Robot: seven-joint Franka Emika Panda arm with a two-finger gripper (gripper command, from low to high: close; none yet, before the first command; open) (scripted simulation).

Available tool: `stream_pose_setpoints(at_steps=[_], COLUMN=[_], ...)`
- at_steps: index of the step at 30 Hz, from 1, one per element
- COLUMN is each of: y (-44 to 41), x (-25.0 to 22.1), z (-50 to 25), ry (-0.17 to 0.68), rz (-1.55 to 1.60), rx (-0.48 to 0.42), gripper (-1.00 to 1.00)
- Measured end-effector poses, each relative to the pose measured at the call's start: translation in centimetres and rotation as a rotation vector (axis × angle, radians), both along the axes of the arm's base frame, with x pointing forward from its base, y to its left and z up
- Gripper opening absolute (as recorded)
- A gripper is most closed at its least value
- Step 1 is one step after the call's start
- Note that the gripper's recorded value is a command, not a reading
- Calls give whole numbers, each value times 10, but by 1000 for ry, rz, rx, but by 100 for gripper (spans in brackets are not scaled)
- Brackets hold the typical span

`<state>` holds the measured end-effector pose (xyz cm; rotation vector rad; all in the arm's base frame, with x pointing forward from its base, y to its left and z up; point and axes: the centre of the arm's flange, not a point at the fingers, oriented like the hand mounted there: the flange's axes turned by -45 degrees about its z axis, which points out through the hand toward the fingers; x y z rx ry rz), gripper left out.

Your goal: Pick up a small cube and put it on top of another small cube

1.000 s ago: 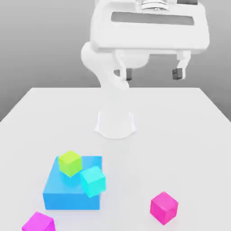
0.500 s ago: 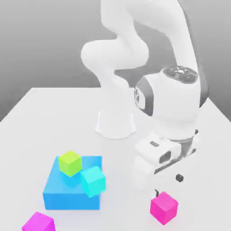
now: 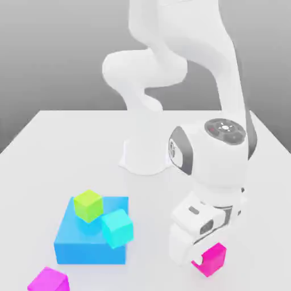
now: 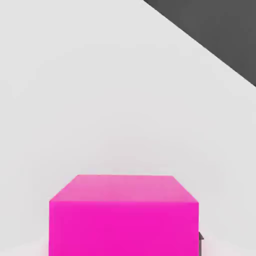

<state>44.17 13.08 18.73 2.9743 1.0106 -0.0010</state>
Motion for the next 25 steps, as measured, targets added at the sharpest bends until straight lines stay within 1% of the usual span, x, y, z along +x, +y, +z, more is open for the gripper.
stream_pose_setpoints(at_steps=[3,7,11,16,18,22,23,25], y=[-44,-129,-186,-251,-262,-265,-265,-265], x=[-1,-13,-42,-92,-102,-105,-106,-106], z=[30,64,93,121,113,71,63,63], ry=[-4,-6,-6,-2,0,0,0,0], rz=[-134,-396,-611,-901,-956,-974,-975,-975], rx=[-11,-20,-19,-3,3,3,2,2], gripper=[-100,-100,-100,-100,-100,-100,100,100])
